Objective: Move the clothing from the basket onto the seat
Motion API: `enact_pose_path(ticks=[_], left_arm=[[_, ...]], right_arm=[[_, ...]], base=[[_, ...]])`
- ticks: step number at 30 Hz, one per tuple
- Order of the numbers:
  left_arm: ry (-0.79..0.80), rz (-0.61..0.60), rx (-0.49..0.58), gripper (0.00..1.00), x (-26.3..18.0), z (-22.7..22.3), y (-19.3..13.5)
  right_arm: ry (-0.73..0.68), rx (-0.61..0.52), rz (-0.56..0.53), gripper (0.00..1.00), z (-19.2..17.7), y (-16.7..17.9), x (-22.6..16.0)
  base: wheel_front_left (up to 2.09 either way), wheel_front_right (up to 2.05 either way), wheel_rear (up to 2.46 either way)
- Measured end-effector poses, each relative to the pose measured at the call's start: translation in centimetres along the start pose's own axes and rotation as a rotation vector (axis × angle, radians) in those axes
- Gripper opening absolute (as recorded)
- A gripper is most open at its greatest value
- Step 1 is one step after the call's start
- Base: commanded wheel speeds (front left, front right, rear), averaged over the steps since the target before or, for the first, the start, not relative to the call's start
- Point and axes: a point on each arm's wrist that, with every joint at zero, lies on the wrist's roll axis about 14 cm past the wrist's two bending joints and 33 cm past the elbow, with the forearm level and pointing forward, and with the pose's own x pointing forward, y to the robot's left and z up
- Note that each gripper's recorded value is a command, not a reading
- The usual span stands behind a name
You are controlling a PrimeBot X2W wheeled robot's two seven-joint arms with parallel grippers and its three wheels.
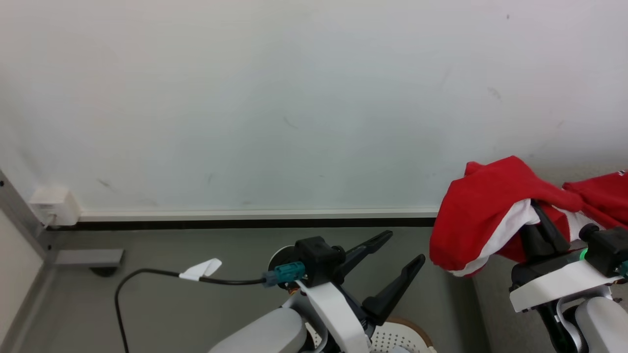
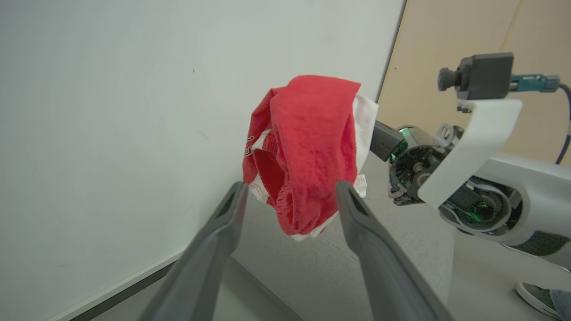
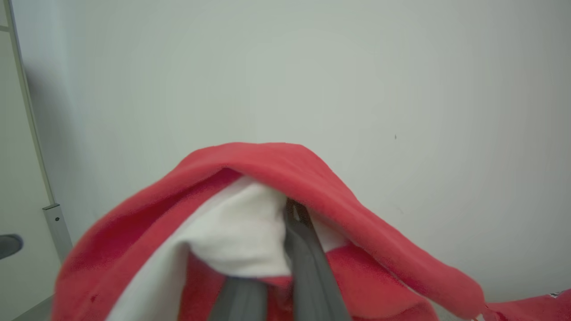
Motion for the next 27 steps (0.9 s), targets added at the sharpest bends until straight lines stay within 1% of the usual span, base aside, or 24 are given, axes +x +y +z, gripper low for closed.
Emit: enact_pose_path(ticks=[4, 7, 10, 14, 22, 27], left_arm=[[0.01, -0.033, -0.021, 1.0, 0.9, -0.7, -0.7], [0.016, -0.054, -0.028, 1.0, 1.7, -1.2, -0.9], [0.025, -0.103, -0.008, 1.0, 2.5, -1.8, -1.7], [0.034, -0.163, -0.016, 1.0, 3.8, -2.6, -2.8], [0.027, -0.269, -0.055, 1.0, 6.1, -3.7, -5.2], [0.037, -0.317, -0.084, 1.0, 6.8, -4.8, -6.3]], right_arm=[[-0.032, -0.047, -0.069, 0.0, 1.4, -2.7, -1.2], [-0.024, -0.059, -0.116, 0.0, 1.3, -4.2, -2.8], [-0.026, -0.066, -0.149, 0.0, 1.6, -5.2, -4.2], [-0.033, -0.09, -0.21, 0.0, 2.2, -6.8, -6.3], [-0.035, -0.11, -0.352, 0.0, 2.8, -9.7, -10.9], [-0.031, -0.118, -0.411, 0.0, 2.9, -10.6, -12.5]], base=[[0.0, 0.0, 0.0], [0.0, 0.0, 0.0], [0.0, 0.0, 0.0], [0.0, 0.0, 0.0], [0.0, 0.0, 0.0], [0.0, 0.0, 0.0]])
